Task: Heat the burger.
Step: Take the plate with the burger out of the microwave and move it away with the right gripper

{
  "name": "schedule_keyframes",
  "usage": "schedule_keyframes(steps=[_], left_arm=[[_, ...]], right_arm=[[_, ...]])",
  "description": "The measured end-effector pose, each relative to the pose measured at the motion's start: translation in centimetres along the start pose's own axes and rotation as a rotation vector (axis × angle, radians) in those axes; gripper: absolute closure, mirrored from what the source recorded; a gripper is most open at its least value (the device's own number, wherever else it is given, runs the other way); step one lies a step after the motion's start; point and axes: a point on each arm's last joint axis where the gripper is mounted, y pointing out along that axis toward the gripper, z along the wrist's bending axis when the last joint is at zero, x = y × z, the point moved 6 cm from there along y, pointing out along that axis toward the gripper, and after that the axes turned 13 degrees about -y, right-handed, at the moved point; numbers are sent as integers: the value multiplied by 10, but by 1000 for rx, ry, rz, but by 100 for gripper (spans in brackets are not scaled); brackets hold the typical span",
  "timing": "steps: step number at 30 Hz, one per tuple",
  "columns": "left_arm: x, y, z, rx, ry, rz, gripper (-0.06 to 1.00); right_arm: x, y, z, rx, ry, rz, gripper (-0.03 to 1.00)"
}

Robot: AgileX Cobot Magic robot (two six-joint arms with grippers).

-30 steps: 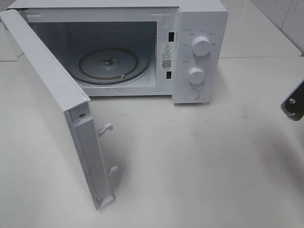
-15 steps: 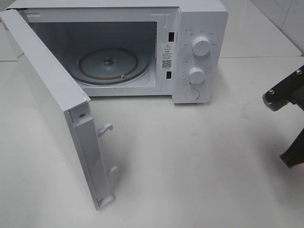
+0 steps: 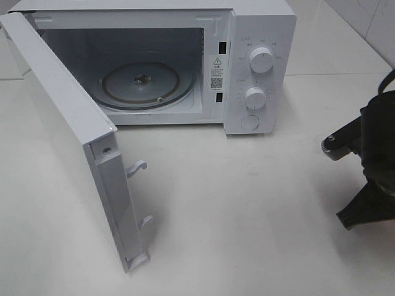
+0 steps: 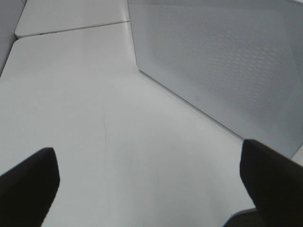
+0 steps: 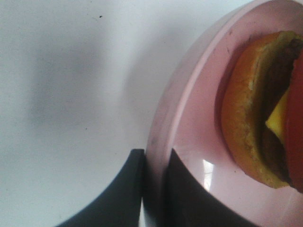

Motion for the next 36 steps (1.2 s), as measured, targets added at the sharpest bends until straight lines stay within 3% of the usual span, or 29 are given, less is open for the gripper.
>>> schedule_keyframes(steps=[8,18,28,33,36], left_arm=[[0,0,0,0,0,0,-2],[0,0,0,0,0,0,-2],[0,0,0,0,0,0,-2],[0,0,0,0,0,0,-2],[0,0,0,0,0,0,-2]], right_arm=[[7,17,19,9,6,20,86],[14,31,28,-13,79,15,86],[13,43,39,-17,63,44,85],[13,46,41,-19,57,50,83],[12,46,39,-34,54,55,75]])
